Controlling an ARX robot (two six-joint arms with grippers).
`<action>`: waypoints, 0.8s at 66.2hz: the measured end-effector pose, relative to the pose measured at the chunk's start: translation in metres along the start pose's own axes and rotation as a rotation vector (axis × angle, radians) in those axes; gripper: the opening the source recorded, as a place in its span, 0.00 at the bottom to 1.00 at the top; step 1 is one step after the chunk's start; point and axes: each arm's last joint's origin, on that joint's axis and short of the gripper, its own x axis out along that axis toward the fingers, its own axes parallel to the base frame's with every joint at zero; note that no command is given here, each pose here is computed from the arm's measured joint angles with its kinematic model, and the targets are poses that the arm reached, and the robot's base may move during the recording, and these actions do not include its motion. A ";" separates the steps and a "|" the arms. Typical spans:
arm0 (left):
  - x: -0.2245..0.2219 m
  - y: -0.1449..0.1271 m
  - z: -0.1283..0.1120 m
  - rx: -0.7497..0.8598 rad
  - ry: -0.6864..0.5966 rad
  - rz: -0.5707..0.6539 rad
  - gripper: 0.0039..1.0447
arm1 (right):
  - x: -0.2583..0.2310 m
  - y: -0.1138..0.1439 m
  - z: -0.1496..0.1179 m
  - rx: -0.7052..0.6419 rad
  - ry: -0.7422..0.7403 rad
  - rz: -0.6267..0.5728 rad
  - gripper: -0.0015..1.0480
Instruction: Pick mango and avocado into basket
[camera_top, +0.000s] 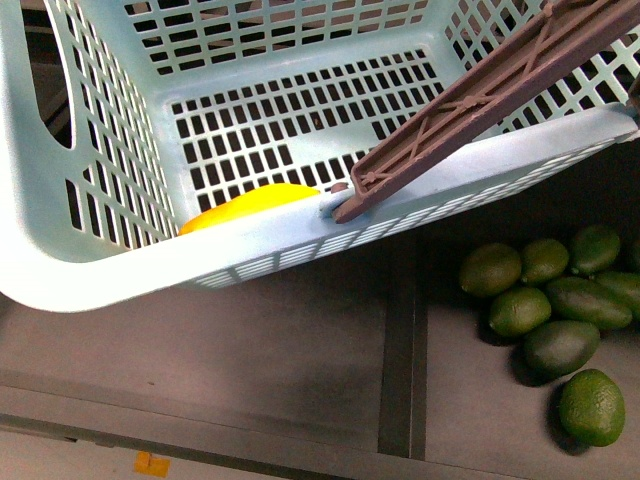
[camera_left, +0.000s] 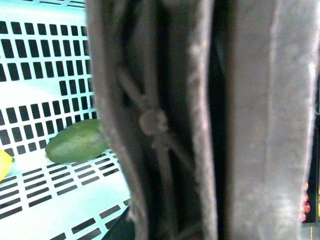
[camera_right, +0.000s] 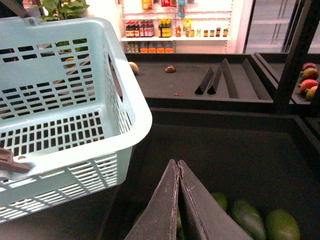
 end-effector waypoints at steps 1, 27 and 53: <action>0.000 0.000 0.000 0.000 0.000 0.000 0.12 | 0.000 0.000 0.000 0.000 0.001 0.000 0.02; 0.000 0.000 0.000 -0.001 0.002 -0.001 0.12 | -0.013 0.000 -0.003 0.000 0.006 -0.001 0.02; 0.000 0.000 0.000 0.000 0.000 0.000 0.12 | -0.013 0.000 -0.003 0.000 0.005 -0.001 0.56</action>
